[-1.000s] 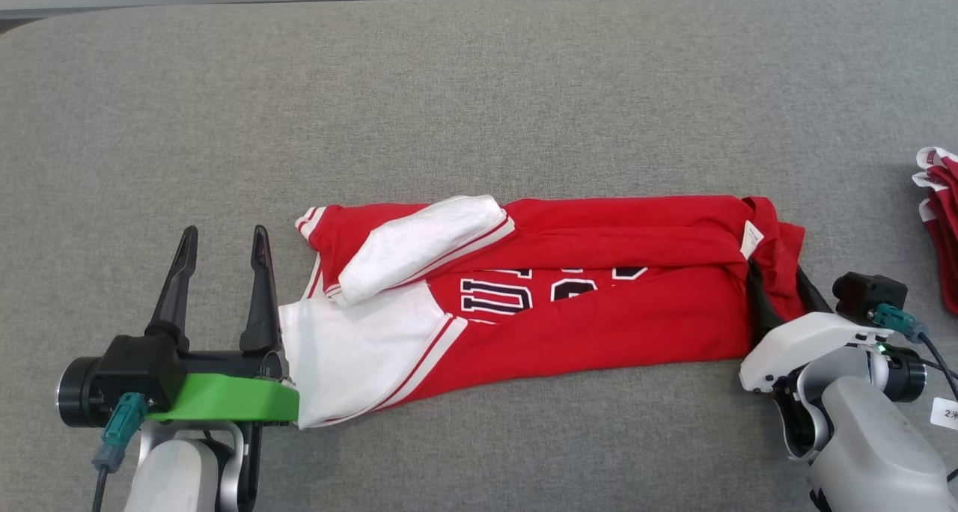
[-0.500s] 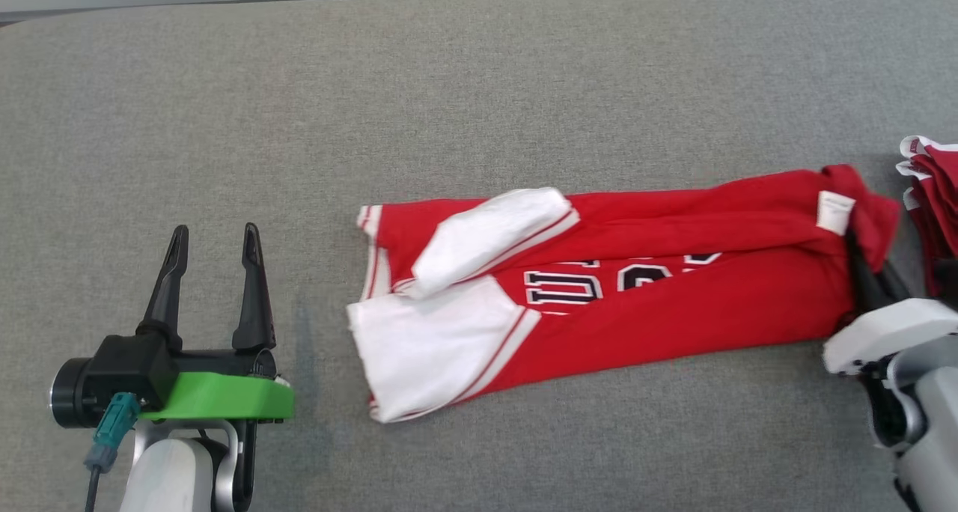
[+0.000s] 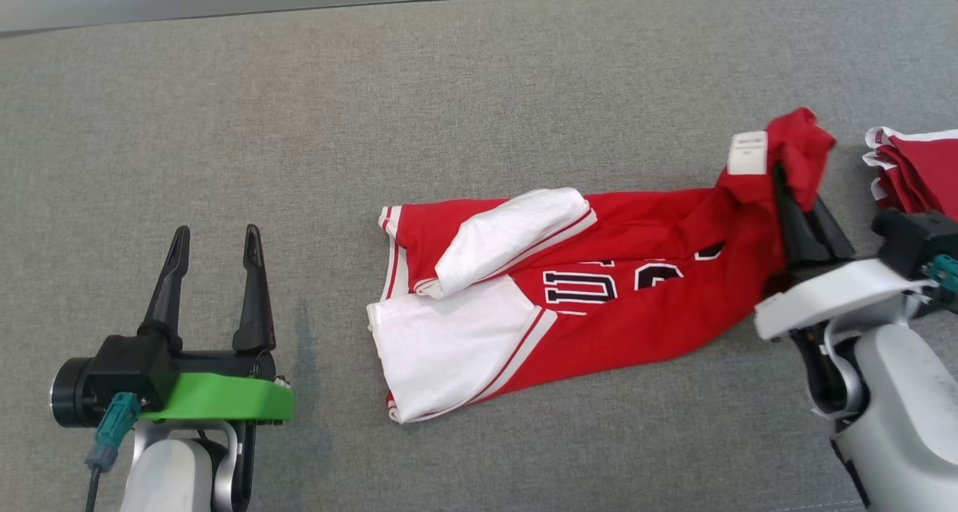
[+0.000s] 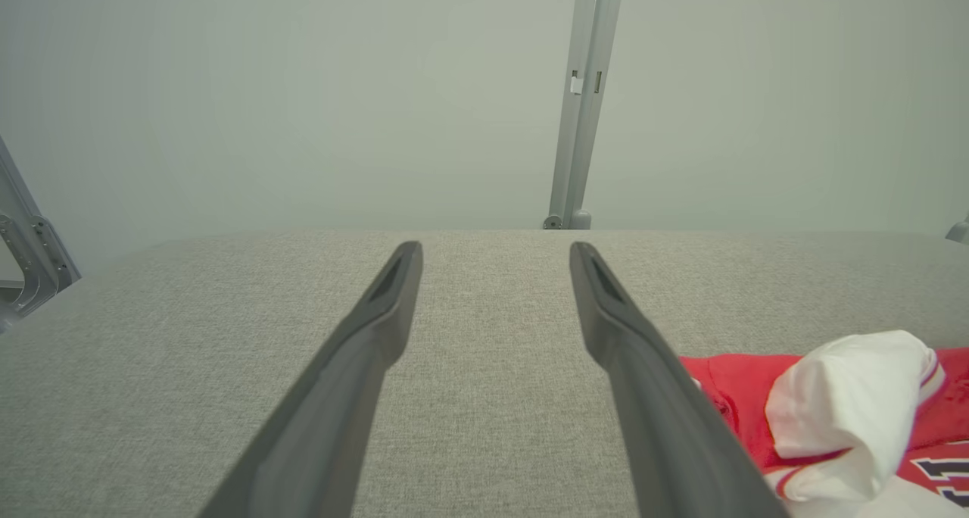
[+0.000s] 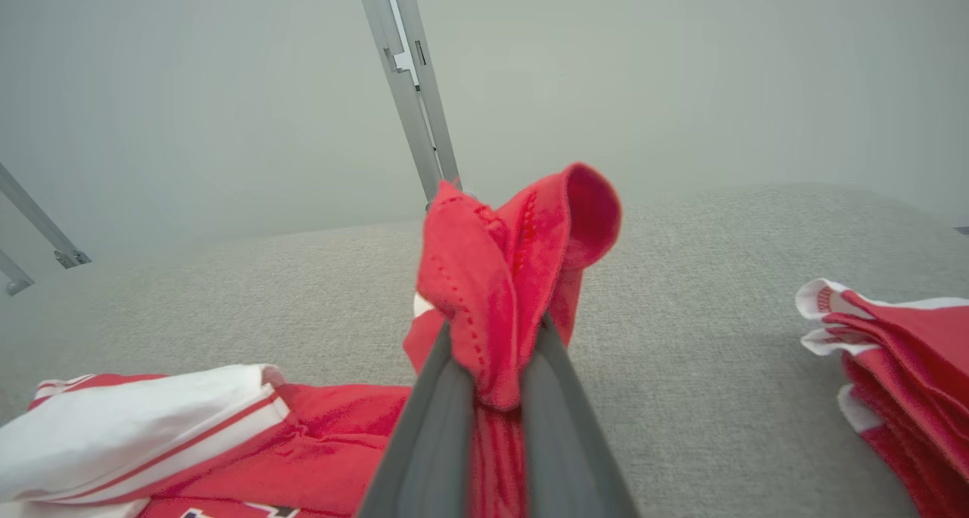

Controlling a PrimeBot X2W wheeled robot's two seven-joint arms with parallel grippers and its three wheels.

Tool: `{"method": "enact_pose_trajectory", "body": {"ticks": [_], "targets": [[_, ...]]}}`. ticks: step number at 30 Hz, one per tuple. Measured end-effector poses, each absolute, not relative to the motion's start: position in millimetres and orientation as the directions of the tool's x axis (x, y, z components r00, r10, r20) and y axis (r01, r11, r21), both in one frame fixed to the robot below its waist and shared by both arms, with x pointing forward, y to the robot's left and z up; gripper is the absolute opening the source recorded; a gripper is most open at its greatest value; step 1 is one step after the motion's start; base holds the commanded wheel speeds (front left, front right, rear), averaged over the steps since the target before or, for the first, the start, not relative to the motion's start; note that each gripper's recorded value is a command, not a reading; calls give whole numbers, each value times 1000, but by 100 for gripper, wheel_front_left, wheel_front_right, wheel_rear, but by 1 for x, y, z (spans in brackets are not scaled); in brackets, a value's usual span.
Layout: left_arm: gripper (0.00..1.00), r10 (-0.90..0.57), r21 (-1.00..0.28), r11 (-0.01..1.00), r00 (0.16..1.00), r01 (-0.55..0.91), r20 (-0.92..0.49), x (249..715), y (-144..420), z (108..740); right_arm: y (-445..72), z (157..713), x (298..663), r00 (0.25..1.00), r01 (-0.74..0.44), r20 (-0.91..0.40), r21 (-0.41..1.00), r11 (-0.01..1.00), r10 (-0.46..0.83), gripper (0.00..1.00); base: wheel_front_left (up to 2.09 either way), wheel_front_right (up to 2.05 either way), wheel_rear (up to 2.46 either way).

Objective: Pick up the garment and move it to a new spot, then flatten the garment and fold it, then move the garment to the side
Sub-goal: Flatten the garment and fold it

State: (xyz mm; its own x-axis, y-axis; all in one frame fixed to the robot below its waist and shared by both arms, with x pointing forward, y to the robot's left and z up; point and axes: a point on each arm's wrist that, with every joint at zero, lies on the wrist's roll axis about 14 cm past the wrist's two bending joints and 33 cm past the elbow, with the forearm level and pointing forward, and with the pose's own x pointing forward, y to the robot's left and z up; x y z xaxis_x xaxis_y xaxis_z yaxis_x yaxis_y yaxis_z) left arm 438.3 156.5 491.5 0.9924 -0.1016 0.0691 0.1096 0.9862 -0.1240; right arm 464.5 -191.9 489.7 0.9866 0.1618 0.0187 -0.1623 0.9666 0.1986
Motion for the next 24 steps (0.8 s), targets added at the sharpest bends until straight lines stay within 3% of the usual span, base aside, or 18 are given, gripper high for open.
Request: {"method": "enact_pose_trajectory", "body": {"ticks": [7,12,17,24], "targets": [[100,-109,-131,984,991,117,73,437,154,493,-74,539,469,898,-440,149,266,858,414,0,0,0,0],[100,-101,-137,984,992,110,72,436,156,493,7,542,451,794,-605,156,297,739,587,0,0,0,0],[100,-86,-140,986,994,96,72,435,161,493,51,510,431,722,-666,72,343,663,688,0,0,0,0],[100,-72,-143,987,996,79,51,435,166,486,67,476,424,688,-670,-7,379,639,726,0,0,0,0]]}}
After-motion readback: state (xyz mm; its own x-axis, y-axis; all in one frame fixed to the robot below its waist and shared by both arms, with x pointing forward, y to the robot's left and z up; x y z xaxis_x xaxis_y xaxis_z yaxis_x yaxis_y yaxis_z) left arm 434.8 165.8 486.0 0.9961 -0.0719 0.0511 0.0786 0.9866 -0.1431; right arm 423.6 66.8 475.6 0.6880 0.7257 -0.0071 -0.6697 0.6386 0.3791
